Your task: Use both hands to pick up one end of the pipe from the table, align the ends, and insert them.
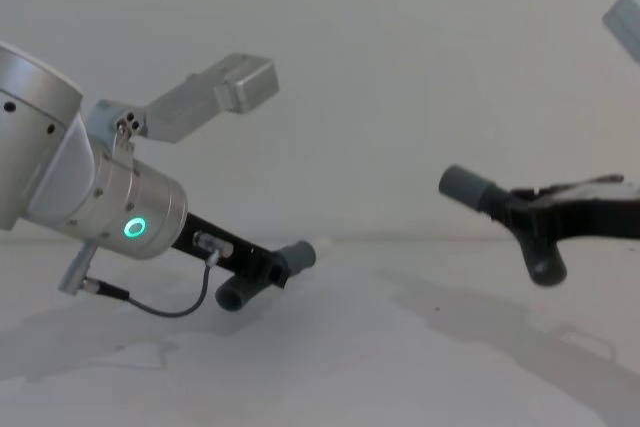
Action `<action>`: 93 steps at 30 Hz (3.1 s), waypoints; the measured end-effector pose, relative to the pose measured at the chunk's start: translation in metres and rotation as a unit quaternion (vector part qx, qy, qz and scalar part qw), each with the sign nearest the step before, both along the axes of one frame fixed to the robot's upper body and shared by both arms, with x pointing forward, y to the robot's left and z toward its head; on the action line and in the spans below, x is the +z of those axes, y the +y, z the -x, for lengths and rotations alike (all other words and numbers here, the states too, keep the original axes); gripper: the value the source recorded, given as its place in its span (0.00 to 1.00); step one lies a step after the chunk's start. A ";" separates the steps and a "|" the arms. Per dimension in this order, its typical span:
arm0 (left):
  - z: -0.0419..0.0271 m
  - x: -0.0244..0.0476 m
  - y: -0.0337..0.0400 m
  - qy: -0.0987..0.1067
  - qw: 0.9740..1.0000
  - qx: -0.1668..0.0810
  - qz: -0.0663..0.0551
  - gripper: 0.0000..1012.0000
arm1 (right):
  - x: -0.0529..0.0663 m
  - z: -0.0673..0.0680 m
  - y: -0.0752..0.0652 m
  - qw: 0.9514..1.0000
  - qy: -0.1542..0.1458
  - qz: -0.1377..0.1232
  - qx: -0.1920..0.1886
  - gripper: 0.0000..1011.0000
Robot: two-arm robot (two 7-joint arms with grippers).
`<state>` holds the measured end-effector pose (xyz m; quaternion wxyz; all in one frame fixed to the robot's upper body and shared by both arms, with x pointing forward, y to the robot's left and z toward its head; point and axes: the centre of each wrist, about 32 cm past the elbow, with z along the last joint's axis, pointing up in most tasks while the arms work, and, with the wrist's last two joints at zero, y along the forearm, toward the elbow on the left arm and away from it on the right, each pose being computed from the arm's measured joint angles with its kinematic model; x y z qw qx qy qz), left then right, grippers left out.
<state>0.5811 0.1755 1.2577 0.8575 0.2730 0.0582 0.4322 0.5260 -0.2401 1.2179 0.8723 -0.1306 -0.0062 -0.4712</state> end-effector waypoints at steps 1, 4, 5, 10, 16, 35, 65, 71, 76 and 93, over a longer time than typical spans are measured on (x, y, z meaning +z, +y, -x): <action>0.0002 0.0010 -0.0001 -0.002 1.000 0.000 0.000 0.30 | 0.001 -0.001 -0.001 1.000 -0.009 -0.003 0.000 0.24; 0.0013 0.0062 -0.0008 -0.014 1.000 -0.002 0.001 0.30 | 0.004 -0.002 -0.003 1.000 -0.027 -0.010 0.003 0.24; 0.0013 0.0062 -0.0008 -0.014 1.000 -0.002 0.001 0.30 | 0.005 -0.002 -0.004 0.999 -0.031 -0.011 0.003 0.24; 0.0010 0.0141 -0.0008 -0.033 0.999 -0.012 0.001 0.30 | 0.012 -0.003 -0.009 0.998 -0.061 -0.019 0.007 0.24; -0.0009 0.0221 -0.0023 -0.048 0.998 -0.033 -0.001 0.30 | 0.018 -0.002 -0.016 0.996 -0.085 -0.027 0.012 0.24; -0.0126 0.0344 0.0117 -0.089 0.988 -0.122 -0.021 0.30 | 0.027 0.003 -0.054 0.989 -0.107 -0.029 0.099 0.24; -0.0284 0.0322 0.0551 -0.136 0.949 -0.285 0.001 0.30 | 0.024 0.000 -0.087 0.960 -0.065 -0.030 0.271 0.24; -0.0287 0.0315 0.0608 -0.143 0.939 -0.314 0.013 0.30 | 0.022 0.000 -0.088 0.957 -0.057 -0.030 0.283 0.24; -0.0284 0.0316 0.0650 -0.147 0.931 -0.335 0.020 0.30 | 0.019 0.000 -0.089 0.956 -0.050 -0.030 0.289 0.24; -0.0242 0.0350 0.0731 -0.149 0.912 -0.382 0.030 0.30 | 0.013 -0.001 -0.092 0.954 -0.026 -0.019 0.299 0.24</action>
